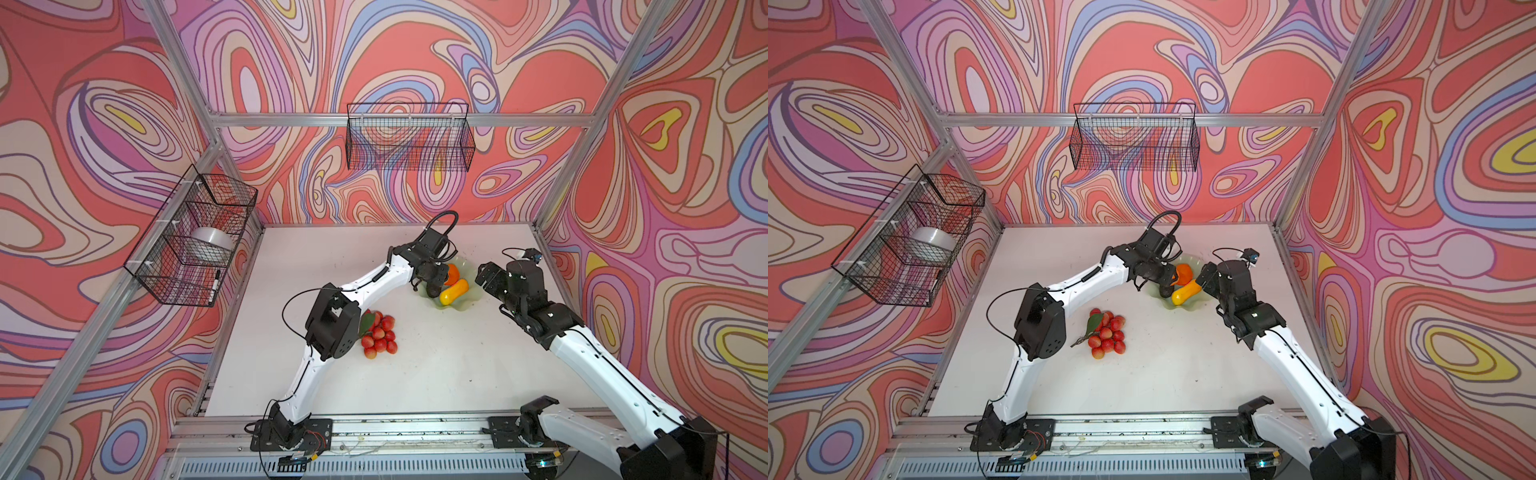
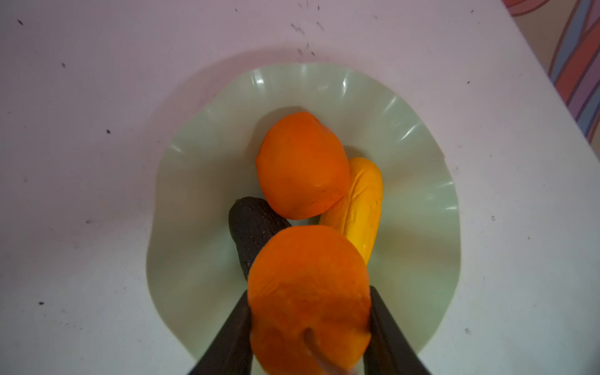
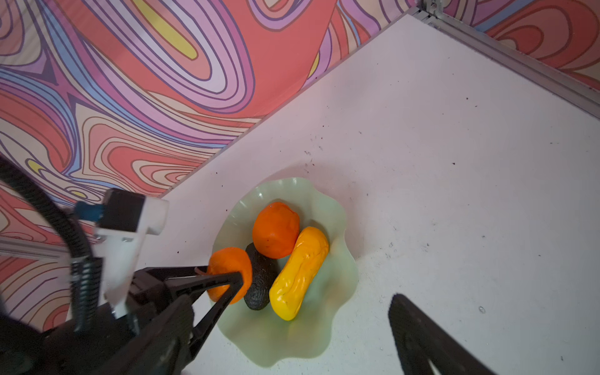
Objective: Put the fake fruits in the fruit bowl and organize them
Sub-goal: 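Lower the tangerine into the green bowl with the left gripper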
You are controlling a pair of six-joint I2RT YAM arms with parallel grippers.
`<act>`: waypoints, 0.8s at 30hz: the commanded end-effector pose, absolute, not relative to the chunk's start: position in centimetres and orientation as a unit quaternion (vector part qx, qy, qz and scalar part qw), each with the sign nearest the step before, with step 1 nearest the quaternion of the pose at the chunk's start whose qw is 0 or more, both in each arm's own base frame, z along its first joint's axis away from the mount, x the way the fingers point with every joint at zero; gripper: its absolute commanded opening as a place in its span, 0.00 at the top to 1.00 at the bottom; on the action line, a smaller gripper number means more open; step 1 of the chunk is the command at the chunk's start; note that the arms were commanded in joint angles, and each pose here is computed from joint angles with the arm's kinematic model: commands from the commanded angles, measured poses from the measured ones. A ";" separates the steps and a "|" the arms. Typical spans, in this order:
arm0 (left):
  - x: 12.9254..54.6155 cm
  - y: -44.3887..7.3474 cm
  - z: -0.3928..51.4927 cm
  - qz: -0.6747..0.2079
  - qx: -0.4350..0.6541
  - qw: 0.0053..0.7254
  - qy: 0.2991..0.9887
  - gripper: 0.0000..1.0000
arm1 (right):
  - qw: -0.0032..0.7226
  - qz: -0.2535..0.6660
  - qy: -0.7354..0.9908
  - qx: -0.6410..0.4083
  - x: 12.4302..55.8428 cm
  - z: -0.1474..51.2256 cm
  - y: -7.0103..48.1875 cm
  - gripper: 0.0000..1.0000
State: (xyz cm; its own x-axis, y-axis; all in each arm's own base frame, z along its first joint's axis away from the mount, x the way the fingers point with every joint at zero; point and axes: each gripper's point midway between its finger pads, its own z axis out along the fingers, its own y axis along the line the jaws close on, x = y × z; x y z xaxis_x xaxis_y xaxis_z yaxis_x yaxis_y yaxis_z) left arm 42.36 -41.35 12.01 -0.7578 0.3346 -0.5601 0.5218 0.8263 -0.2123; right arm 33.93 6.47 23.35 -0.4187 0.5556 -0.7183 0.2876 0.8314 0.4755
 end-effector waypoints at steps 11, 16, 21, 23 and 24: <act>42.2 -41.7 9.4 -0.163 0.228 0.230 0.932 0.34 | 0.465 0.144 0.836 0.253 33.8 22.3 6.6 0.02; 42.4 -41.9 11.4 -0.175 0.228 0.247 0.925 0.26 | 0.470 0.143 0.834 0.251 33.9 22.8 6.5 0.02; 42.8 -41.8 15.6 -0.188 0.220 0.289 0.913 0.23 | 0.473 0.140 0.834 0.247 33.8 23.1 6.5 0.02; 43.0 -41.5 18.2 -0.194 0.213 0.319 0.903 0.21 | 0.476 0.137 0.834 0.244 33.8 23.4 6.4 0.02; 43.2 -41.2 19.8 -0.197 0.209 0.340 0.895 0.20 | 0.478 0.134 0.833 0.243 33.8 23.6 6.3 0.02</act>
